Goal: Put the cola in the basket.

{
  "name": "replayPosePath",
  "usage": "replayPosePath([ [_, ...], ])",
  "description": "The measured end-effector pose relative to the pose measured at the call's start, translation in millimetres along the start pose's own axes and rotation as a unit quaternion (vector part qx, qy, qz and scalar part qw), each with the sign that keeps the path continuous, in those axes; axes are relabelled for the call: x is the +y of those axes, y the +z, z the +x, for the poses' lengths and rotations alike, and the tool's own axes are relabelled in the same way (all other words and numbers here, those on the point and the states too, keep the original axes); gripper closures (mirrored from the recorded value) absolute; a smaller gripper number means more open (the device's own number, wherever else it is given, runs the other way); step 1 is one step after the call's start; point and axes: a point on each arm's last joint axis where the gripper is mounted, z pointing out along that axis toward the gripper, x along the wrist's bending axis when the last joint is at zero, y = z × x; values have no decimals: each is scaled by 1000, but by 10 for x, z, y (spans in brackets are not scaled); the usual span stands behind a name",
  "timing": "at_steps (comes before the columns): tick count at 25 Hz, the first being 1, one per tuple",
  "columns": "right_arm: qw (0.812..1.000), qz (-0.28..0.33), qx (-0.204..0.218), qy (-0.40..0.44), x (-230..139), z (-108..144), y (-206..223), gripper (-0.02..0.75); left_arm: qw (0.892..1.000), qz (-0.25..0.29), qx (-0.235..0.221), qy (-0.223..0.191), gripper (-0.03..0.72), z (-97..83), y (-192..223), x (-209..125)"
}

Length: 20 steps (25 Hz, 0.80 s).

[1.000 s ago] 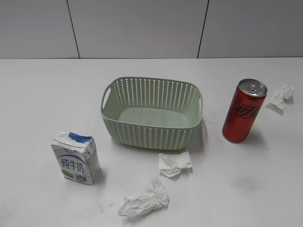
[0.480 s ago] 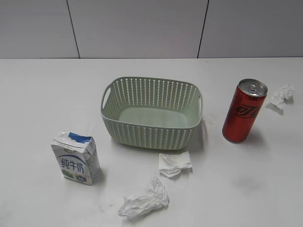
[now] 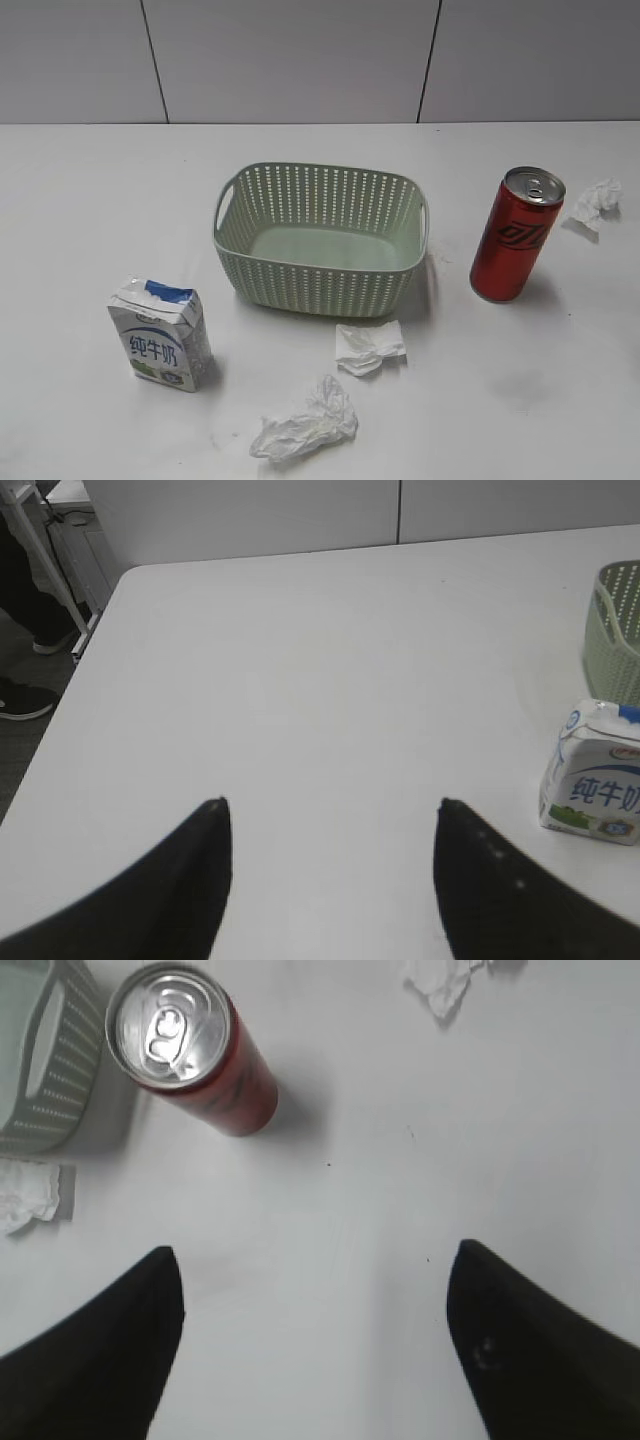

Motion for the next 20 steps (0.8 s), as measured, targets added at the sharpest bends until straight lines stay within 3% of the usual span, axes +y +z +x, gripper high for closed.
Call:
replayPosePath([
  [5,999,19,15,-23,293,109,224,117,1000,0,0,0,200,0,0,0],
  [13,997,53,26,-57,537,562,723,118,1000,0,0,0,200,0,0,0],
  [20,996,85,-4,-25,545,555,1208,118,1000,0,0,0,200,0,0,0],
])
